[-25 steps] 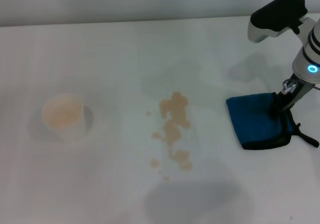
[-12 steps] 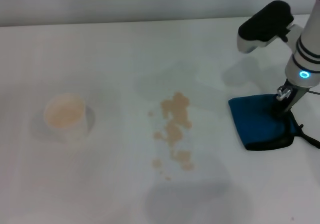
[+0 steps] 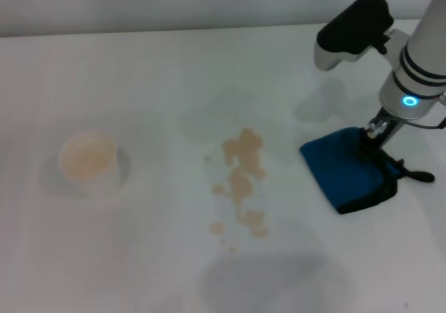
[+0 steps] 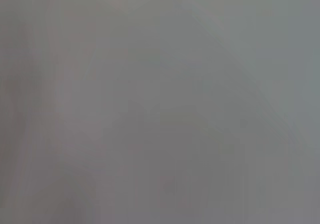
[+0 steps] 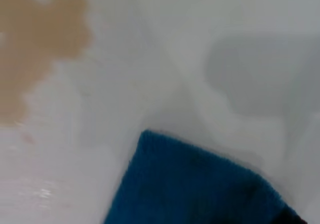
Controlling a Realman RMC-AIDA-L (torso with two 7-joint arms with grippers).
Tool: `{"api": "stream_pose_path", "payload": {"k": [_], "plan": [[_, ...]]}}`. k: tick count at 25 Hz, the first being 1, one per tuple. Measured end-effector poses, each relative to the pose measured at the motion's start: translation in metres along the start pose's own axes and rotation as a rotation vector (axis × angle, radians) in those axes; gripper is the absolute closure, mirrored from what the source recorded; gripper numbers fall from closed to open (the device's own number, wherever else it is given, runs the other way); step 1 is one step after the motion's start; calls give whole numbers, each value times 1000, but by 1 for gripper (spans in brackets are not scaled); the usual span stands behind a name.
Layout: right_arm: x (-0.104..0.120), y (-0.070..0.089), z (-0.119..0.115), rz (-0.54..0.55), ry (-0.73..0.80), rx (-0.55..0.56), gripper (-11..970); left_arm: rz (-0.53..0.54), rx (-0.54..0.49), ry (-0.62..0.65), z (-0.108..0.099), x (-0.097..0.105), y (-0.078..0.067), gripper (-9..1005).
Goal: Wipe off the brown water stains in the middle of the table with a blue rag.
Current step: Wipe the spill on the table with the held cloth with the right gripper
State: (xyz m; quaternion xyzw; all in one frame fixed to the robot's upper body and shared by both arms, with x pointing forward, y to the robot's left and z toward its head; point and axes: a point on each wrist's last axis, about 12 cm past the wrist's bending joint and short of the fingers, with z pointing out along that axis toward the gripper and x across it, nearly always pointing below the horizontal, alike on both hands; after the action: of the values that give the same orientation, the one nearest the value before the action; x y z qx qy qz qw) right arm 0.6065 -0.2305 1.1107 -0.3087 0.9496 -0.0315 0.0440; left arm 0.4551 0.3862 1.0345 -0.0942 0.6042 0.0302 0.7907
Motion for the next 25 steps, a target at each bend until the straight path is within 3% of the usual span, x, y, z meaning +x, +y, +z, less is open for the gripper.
{"api": "stream_pose_path", "payload": {"k": [5, 25], "plan": [[-4, 10, -3, -43, -24, -79, 882, -3, -1, 1, 1, 0, 0, 122], [-10, 86, -11, -372, -9, -450, 887, -22, 6, -29, 21, -3, -8, 120]]}}
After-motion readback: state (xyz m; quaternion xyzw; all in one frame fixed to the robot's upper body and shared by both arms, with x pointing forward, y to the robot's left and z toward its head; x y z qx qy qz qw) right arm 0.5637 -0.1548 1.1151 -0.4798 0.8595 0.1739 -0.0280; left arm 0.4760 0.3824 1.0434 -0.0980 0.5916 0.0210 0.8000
